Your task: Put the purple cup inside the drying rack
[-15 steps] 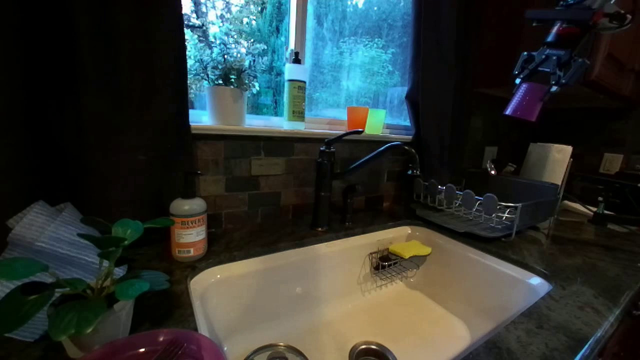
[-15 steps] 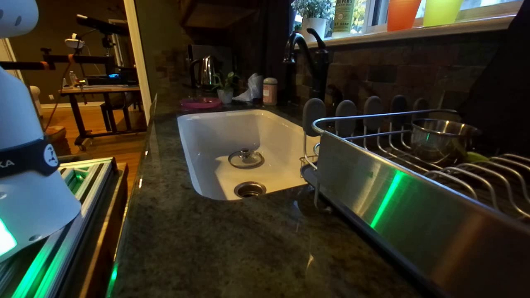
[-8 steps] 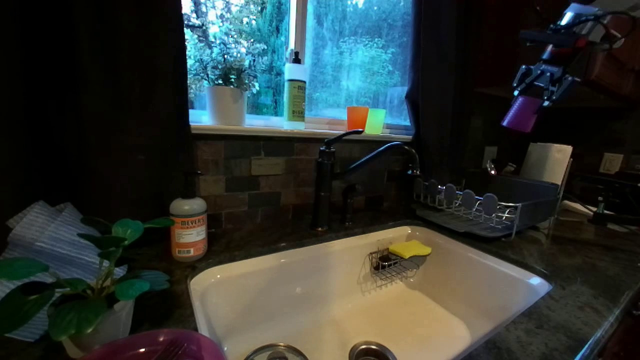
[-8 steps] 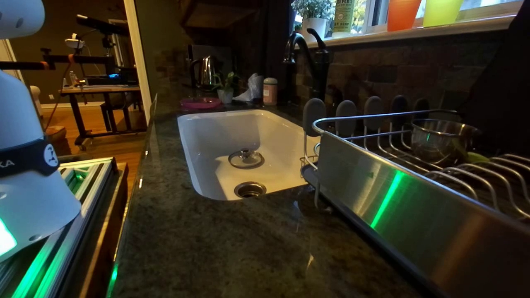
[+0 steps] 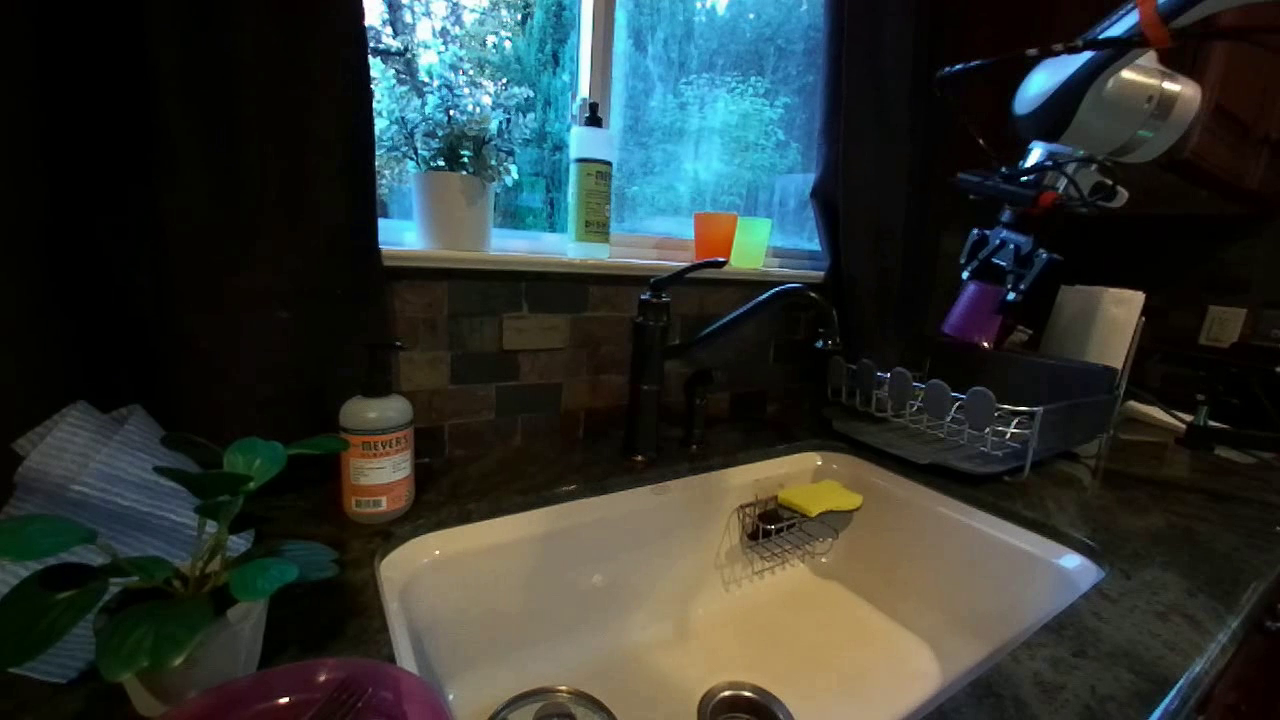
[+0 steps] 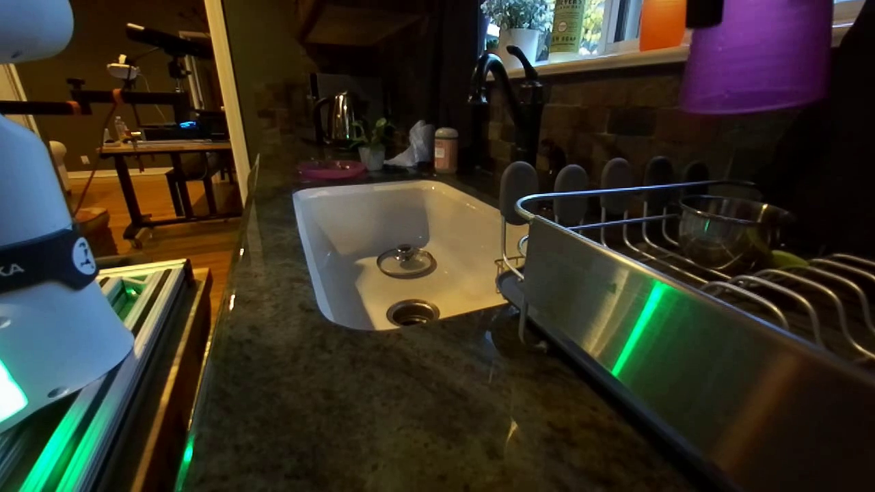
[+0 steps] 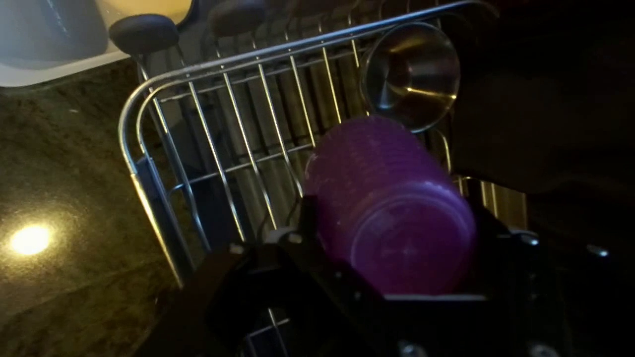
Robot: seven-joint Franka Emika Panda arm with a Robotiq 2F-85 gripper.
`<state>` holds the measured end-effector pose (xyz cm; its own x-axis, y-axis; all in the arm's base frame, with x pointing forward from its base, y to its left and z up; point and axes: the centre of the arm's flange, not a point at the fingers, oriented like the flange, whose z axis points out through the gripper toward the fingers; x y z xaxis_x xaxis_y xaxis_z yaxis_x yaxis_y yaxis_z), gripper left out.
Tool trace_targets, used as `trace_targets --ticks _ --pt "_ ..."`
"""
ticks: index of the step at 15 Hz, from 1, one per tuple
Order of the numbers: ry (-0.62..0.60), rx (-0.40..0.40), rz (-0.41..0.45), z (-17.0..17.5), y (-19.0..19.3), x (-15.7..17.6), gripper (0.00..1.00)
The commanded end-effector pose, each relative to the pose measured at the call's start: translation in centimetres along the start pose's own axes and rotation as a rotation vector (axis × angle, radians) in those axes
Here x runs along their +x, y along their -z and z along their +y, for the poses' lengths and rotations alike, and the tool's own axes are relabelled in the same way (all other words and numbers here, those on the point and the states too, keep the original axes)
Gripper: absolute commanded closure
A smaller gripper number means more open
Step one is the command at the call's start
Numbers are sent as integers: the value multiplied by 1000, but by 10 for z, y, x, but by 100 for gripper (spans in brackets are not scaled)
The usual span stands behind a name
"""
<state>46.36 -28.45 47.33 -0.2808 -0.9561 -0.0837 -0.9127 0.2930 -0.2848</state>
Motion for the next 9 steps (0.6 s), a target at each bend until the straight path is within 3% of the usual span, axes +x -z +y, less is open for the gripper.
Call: trace_targets --ticks 1,9 --pt "-60 -65 -33 -17 -37 -3 55" --pt "-153 -121 19 7 -70 -44 55"
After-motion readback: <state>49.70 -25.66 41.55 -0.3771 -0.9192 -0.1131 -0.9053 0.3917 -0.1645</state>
